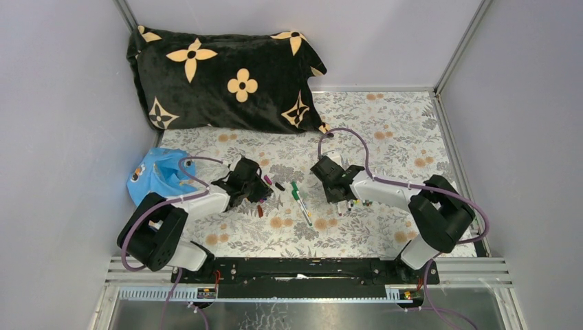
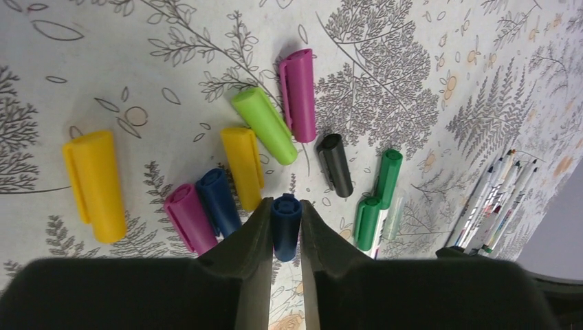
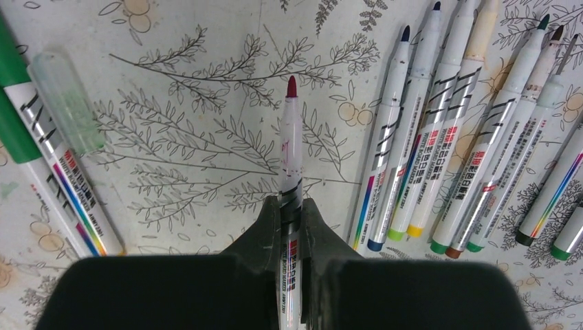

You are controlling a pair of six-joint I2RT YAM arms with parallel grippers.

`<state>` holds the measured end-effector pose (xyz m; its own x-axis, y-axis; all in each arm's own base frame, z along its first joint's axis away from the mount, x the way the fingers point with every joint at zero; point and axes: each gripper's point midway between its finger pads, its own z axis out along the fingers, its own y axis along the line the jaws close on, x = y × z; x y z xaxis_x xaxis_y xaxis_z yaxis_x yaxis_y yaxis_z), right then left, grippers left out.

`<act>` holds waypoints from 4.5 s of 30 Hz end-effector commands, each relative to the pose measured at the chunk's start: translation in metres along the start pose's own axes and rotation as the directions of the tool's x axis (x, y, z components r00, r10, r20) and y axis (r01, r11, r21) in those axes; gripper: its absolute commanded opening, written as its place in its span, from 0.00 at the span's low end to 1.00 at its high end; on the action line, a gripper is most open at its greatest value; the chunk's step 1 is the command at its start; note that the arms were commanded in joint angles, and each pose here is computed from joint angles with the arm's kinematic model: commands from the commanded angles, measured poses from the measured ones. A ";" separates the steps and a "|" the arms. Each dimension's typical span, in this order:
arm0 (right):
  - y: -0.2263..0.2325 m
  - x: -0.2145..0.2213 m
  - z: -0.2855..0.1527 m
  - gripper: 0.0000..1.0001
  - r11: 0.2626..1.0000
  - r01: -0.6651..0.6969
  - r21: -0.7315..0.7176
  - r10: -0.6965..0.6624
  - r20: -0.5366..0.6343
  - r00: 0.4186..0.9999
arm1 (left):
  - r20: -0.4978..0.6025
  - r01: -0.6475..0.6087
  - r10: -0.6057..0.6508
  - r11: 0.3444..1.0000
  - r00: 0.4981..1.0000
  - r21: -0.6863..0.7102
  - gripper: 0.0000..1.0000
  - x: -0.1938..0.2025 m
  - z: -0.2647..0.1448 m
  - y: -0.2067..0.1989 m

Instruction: Open the pen caps

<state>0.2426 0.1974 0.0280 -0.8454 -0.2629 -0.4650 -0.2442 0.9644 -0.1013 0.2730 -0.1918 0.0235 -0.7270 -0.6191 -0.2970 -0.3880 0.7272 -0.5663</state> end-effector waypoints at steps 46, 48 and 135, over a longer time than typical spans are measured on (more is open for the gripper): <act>0.094 -0.027 -0.023 0.47 0.948 0.233 -0.215 -0.224 0.066 0.972 | 0.070 0.038 -0.052 0.982 0.996 0.185 0.59 -0.012 -0.057 -0.028; 0.096 -0.026 -0.022 0.47 0.946 0.238 -0.221 -0.231 0.061 0.971 | 0.070 0.047 -0.061 0.980 0.996 0.194 0.59 -0.012 -0.059 -0.028; 0.132 0.006 -0.081 0.00 0.901 0.241 -0.360 -0.208 0.129 0.970 | 0.092 0.051 -0.073 0.974 0.993 0.220 0.00 -0.003 -0.039 -0.072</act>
<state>0.1819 0.3304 0.0804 -0.6971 -0.4574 -0.5521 -0.6047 0.7888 0.1101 0.2631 -0.2437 0.0803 -0.7110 -0.6647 -0.2295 -0.3162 0.5937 -0.7400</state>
